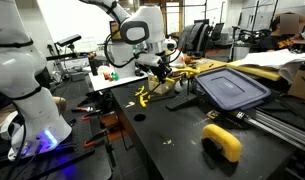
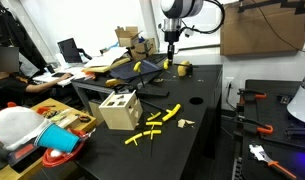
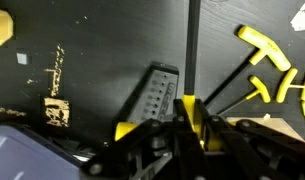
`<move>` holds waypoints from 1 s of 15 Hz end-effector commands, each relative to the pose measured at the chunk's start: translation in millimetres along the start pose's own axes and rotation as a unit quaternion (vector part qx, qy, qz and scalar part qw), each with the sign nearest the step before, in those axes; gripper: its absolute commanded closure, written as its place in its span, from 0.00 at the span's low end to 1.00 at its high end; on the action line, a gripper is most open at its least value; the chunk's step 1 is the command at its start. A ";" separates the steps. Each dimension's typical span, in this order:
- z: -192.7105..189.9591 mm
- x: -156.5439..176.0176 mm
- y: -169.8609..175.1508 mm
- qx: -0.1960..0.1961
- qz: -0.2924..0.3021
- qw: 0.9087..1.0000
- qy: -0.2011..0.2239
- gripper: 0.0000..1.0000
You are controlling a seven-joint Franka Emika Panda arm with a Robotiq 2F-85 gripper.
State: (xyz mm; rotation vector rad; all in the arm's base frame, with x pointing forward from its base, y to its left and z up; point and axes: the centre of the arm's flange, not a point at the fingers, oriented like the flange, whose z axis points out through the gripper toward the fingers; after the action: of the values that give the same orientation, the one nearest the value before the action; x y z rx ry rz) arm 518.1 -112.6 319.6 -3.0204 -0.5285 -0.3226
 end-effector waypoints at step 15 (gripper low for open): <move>-49.9 45.3 -88.9 0.047 -0.078 0.990 0.105 0.97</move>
State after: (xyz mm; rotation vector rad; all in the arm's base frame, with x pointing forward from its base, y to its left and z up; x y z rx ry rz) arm 522.6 -14.0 365.3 -2.8480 -0.7423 -0.5112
